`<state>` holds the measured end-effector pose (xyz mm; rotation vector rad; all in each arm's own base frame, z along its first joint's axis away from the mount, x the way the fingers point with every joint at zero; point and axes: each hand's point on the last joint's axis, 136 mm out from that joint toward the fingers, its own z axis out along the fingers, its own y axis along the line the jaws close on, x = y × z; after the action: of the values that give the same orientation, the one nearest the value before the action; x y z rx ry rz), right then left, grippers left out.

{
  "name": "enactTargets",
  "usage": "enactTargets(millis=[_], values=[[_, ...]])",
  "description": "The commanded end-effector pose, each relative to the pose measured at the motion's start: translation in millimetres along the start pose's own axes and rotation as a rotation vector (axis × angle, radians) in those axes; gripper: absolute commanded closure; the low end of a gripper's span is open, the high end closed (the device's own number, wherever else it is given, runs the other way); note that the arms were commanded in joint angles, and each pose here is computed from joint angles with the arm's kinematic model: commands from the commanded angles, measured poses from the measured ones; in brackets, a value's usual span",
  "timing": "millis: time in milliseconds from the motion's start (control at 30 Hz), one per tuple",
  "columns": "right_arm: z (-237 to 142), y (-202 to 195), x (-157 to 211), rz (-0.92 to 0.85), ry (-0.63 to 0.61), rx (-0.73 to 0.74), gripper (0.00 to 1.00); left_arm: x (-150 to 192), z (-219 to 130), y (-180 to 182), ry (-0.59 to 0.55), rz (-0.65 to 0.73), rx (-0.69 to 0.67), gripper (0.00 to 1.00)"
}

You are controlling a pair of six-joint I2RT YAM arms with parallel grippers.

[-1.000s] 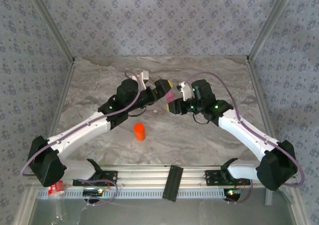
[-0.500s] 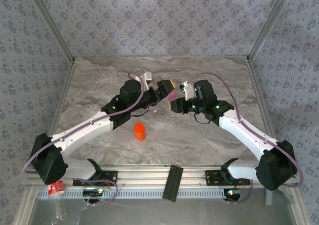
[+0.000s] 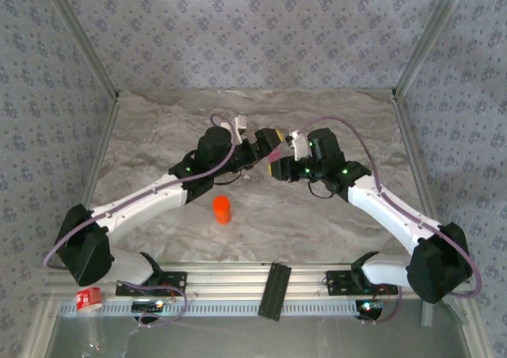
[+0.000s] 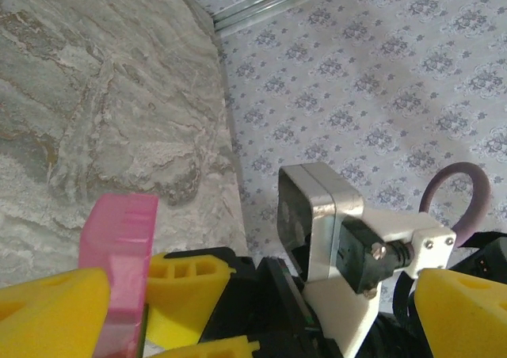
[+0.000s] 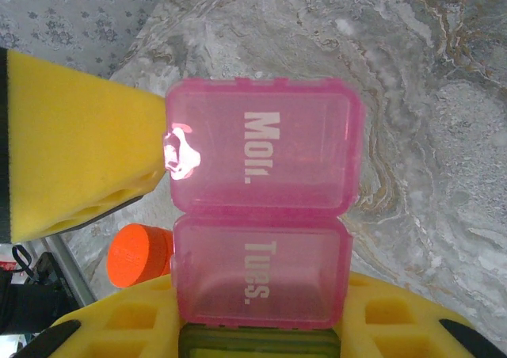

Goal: Sort the pills into containers

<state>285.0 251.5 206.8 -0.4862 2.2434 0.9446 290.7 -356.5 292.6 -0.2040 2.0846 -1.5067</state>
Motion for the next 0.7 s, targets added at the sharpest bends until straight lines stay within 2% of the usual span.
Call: enactTargets(millis=[0, 667], values=[[-3, 4, -3, 0.008, -0.017, -0.023, 0.77, -5, 2, -27, -0.003, 0.008, 0.08, 0.01], [-1, -1, -3, 0.017, -0.023, -0.011, 0.78, 9, 9, -28, 0.033, -0.006, 0.084, 0.02]])
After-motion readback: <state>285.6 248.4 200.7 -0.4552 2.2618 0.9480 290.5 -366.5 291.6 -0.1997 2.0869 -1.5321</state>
